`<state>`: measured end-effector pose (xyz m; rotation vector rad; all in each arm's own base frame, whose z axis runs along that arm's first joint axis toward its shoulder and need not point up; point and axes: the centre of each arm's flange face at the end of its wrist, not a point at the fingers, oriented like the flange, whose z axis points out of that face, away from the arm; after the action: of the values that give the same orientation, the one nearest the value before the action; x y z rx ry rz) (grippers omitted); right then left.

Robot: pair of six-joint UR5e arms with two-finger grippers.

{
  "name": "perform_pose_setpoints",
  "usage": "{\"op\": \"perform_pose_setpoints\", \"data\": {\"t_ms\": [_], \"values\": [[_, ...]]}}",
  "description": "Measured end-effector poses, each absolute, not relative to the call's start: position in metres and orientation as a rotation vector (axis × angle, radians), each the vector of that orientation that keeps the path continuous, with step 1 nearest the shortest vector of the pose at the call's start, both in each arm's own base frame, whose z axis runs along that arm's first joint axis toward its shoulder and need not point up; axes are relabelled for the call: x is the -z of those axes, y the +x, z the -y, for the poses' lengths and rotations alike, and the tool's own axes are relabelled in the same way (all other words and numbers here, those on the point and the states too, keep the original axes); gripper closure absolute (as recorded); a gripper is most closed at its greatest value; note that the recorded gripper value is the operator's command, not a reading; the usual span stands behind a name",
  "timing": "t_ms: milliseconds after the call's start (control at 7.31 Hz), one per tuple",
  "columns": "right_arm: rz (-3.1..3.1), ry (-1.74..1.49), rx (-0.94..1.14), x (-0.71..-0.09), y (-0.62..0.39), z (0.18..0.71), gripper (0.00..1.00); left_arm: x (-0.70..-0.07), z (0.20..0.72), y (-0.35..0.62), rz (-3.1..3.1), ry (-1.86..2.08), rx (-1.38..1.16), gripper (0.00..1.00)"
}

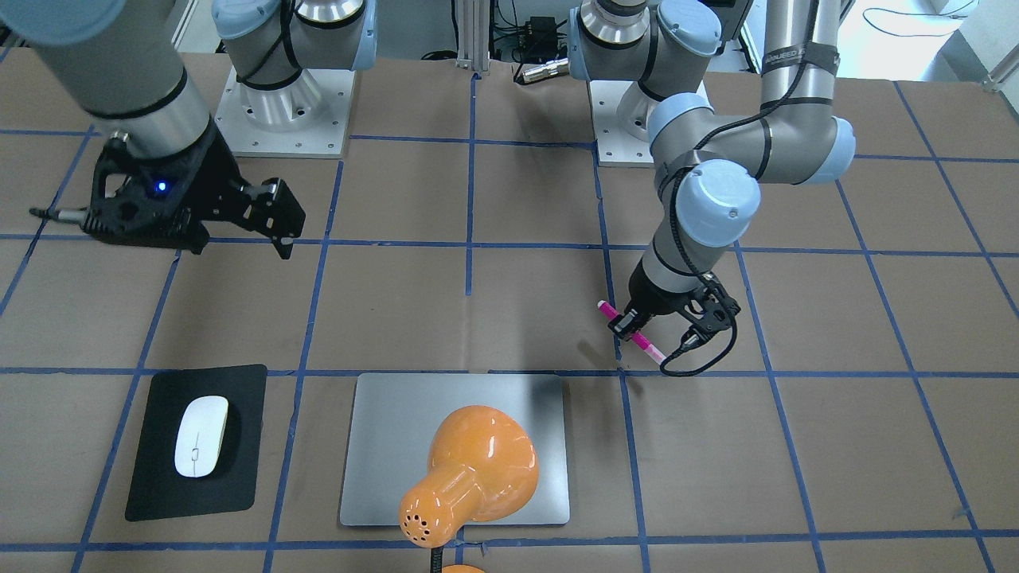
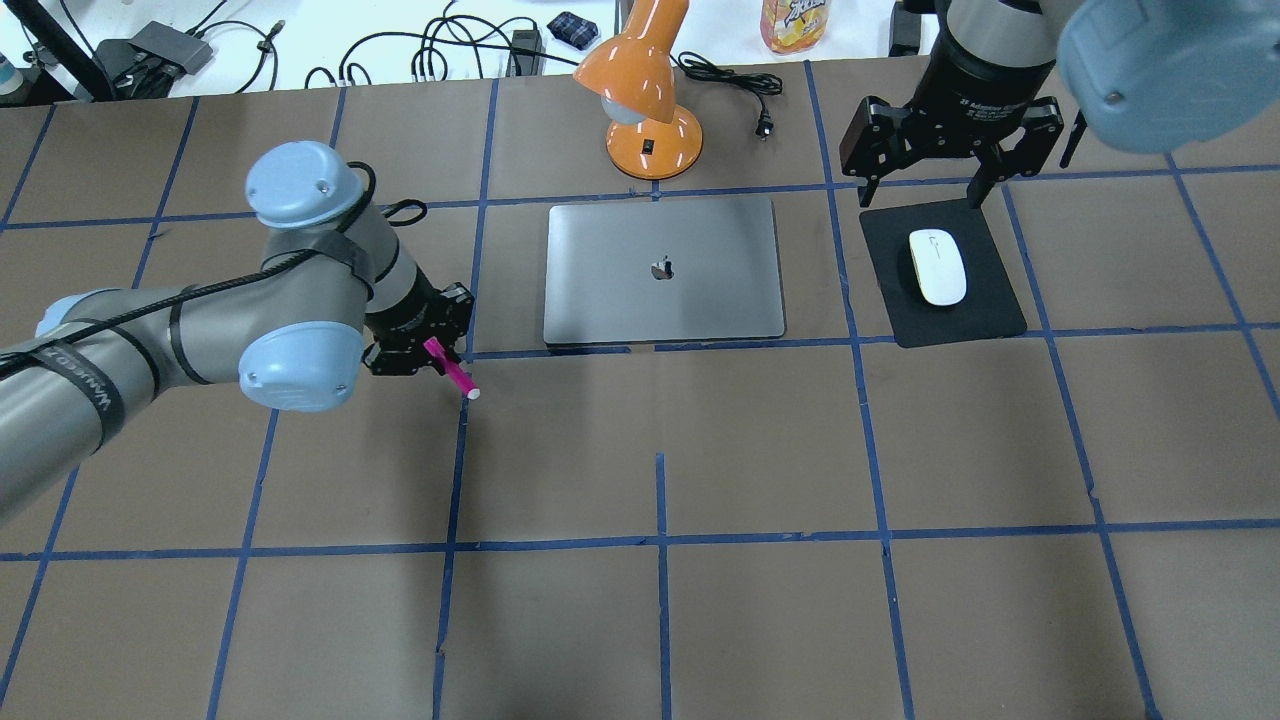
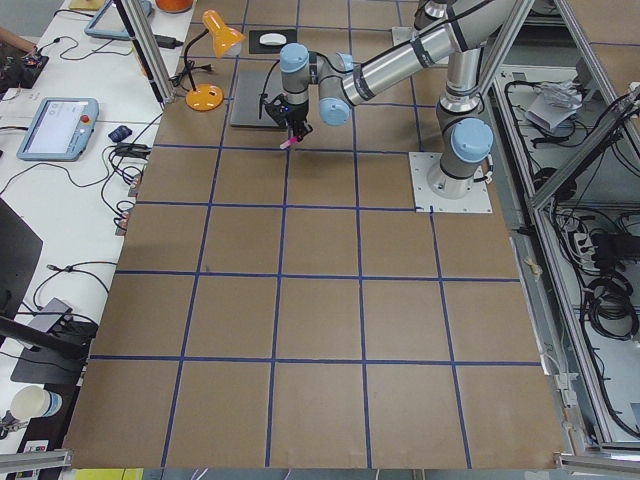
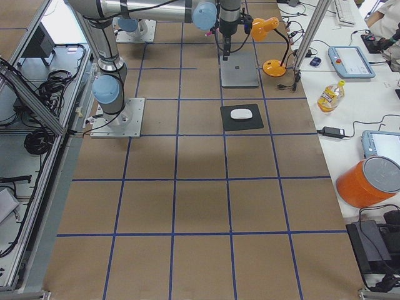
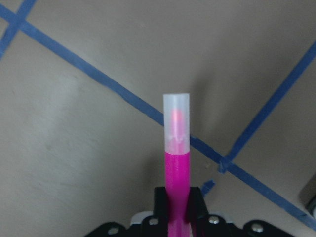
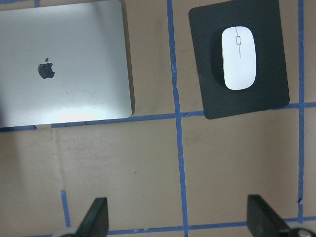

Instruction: Place pen and mouse around notebook

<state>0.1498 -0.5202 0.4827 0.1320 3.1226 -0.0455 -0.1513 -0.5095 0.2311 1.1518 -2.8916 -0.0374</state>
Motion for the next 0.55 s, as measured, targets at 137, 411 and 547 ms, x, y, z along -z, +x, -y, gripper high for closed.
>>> {"op": "perform_pose_setpoints", "data": {"t_ms": [137,411,547], "values": [[-3.118,0.152,0.050,-0.495,0.159,0.505,0.00,-0.225,0.501,-0.184,2.842,1.242,0.058,1.00],[-3.113,0.152,0.035,-0.498,0.167,0.491,0.00,-0.212,0.488,-0.240,2.718,1.415,0.087,1.00],[-3.109,0.157,0.037,-0.498,0.169,0.491,0.00,-0.206,0.481,-0.263,2.676,1.487,0.094,1.00]]}}
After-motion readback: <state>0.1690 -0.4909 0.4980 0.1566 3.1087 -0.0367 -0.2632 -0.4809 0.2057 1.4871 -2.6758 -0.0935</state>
